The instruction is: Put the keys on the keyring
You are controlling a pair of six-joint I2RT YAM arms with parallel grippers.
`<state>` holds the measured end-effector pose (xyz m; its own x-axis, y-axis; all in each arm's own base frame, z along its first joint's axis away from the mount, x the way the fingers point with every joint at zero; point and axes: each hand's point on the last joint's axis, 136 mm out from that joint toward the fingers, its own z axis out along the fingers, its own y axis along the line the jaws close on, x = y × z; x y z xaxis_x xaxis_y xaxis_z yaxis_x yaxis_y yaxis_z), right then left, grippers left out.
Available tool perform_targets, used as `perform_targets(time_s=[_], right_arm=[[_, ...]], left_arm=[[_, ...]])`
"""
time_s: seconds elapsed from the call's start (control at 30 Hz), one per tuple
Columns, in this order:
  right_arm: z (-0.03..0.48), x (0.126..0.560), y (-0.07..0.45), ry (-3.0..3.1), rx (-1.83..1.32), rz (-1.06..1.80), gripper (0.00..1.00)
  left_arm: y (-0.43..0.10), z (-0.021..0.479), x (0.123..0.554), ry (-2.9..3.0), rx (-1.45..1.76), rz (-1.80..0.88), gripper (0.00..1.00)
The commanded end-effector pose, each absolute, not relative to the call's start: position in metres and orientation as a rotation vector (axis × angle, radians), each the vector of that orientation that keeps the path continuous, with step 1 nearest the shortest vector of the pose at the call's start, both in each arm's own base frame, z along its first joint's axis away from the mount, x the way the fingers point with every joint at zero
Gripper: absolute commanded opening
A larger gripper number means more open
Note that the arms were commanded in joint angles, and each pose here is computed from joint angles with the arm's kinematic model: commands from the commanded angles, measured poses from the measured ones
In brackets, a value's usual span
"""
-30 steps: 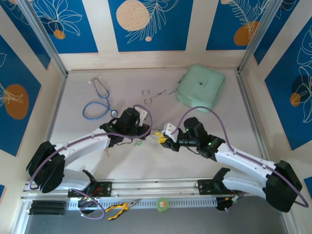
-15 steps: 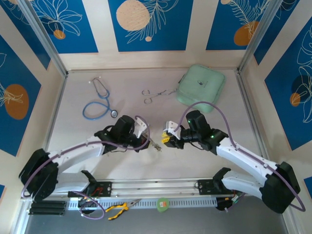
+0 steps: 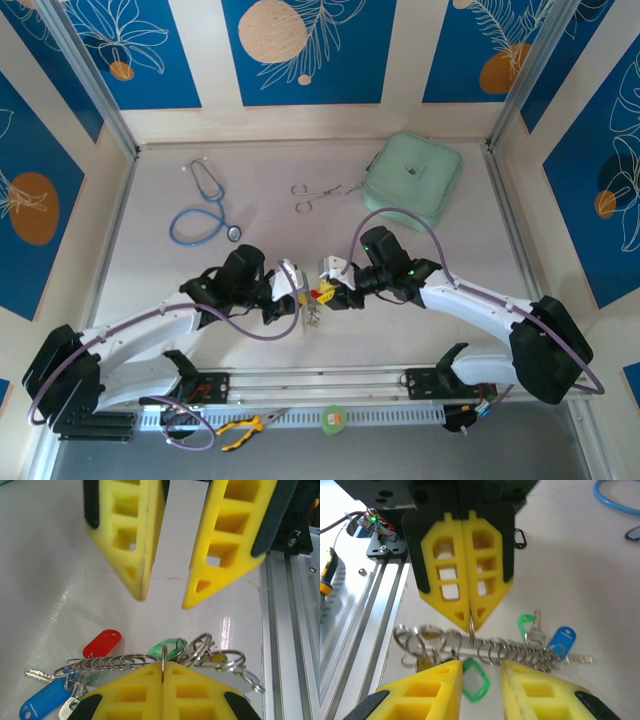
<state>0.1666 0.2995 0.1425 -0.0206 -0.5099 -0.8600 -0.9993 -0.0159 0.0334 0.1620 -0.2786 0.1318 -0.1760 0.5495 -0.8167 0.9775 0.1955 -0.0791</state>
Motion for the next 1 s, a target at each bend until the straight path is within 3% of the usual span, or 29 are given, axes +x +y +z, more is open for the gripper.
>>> perform_targets(time_s=[0.0,0.6,0.97], right_arm=[[0.147,0.168,0.311,1.531,-1.62,0.913,0.27],[0.125,0.153,0.314,1.492,-1.717,0.873,0.25],[0.126,0.151,0.319,1.462,-1.727,0.865,0.15]], left_arm=[[-0.284,0.134,0.15,1.742,1.508,-0.887,0.0],[-0.283,0.132,0.148,1.745,1.504,-0.898,0.0],[-0.283,0.136,0.146,1.732,1.5,-0.908,0.0]])
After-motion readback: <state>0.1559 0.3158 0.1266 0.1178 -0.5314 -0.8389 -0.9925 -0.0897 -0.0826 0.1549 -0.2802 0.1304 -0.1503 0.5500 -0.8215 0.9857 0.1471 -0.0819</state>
